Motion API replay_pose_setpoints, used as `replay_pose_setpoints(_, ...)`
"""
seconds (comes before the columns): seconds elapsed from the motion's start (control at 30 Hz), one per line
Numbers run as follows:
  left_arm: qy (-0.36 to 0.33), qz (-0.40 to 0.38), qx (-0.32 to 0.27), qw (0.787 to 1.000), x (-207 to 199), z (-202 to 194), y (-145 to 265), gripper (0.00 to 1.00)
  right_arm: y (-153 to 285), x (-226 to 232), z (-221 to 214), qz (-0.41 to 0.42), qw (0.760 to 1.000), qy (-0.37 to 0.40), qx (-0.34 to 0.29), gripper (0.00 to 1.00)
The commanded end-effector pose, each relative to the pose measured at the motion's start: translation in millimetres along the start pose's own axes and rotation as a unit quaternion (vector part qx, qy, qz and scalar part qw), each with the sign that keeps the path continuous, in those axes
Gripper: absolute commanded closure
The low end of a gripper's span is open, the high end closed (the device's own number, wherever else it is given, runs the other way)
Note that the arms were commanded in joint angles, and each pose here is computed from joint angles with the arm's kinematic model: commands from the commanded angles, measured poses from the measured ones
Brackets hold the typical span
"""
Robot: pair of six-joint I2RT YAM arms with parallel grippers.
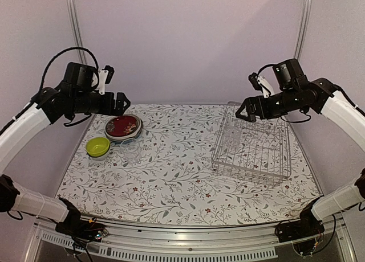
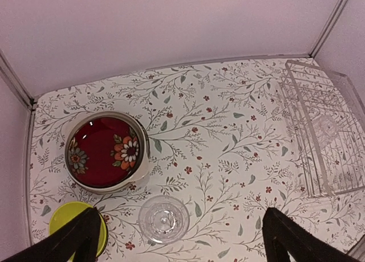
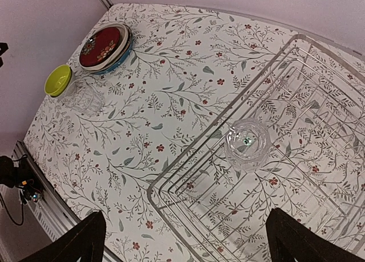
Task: Unload the mixed dishes from the dish rack
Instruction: Grab the cup from the dish rack.
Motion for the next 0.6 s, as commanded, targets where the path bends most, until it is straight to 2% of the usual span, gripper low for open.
replay_pose_setpoints(0.0,0.011,-0.025,0.054,0.998,-5.4,-20.1,-18.6,0.0,1.9,-15.0,3.5,-0.01,1.0,-0.014,0.011,0.01)
replay_pose_setpoints(0.37,0.039,-0.105,0.119,0.987,-30.9,-49.9,-44.9,0.0,0.2,-41.4,-8.8,-0.074,0.995,-0.031,0.064,0.01)
replay_pose_setpoints(0.57,0.054,-0.142,0.125,0.98,-43.1,-49.5,-43.5,0.0,3.1,-58.4,-18.3,-0.125,0.987,-0.03,0.1,0.01)
Point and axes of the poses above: each gripper's point midway between its finger pads, its own y axis back along the fingers, its own x axis along the line the jaws close on, z = x × y, the point moved 1 cm from there along y, back along the fingers, and after that the axes turned 4 degrees about -y, right-handed, at the moved point
